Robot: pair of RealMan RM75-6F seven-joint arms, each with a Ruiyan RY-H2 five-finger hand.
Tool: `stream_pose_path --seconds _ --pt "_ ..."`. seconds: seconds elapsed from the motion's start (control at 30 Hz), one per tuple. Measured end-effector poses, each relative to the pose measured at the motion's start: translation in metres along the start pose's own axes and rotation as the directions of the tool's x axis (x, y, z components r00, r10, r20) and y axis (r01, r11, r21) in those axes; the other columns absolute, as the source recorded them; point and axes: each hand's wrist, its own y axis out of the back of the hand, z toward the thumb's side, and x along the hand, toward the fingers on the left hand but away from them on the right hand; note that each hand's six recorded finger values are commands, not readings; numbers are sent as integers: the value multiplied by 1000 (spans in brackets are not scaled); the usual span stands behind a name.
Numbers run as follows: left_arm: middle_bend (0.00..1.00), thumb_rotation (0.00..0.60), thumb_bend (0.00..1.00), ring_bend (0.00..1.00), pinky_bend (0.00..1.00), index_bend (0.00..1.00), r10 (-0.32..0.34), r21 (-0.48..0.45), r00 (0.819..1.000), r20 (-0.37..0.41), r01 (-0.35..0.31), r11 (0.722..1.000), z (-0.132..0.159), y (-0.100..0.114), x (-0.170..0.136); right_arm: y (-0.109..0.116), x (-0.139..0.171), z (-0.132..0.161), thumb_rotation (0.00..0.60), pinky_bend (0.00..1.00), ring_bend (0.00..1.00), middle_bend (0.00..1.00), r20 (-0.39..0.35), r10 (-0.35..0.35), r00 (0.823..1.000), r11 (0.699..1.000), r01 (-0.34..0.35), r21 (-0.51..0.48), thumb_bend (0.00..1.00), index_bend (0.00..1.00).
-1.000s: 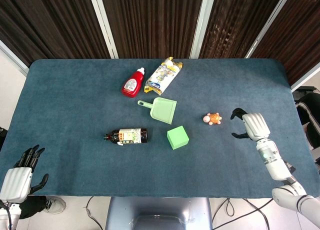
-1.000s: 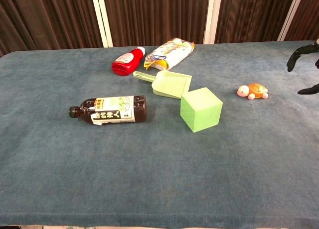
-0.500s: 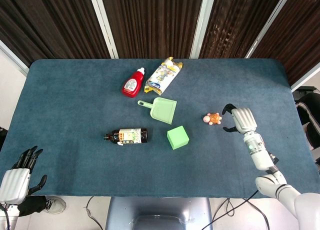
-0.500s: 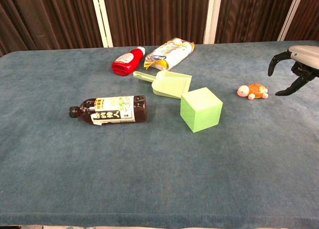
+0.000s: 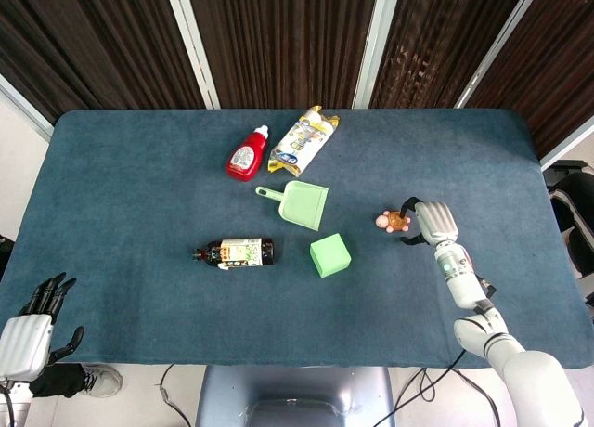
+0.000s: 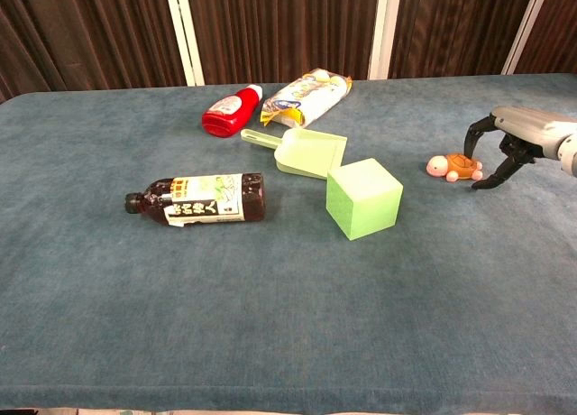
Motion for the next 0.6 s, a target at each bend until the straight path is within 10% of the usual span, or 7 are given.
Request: stream_pose_path --seconds 0.3,0.6 --pt "48 600 343 69 330 114 1 -3 1000 1 -1 1000 0 -1 -2 1 1 4 600 931 1000 635 -31 -35 999 999 35 -9 775 804" --pt "48 600 343 69 330 115 -1 1 1000 -2 1 1000 -1 -1 -3 4 4 -1 600 933 1000 674 -30 -46 998 999 46 -17 922 820"
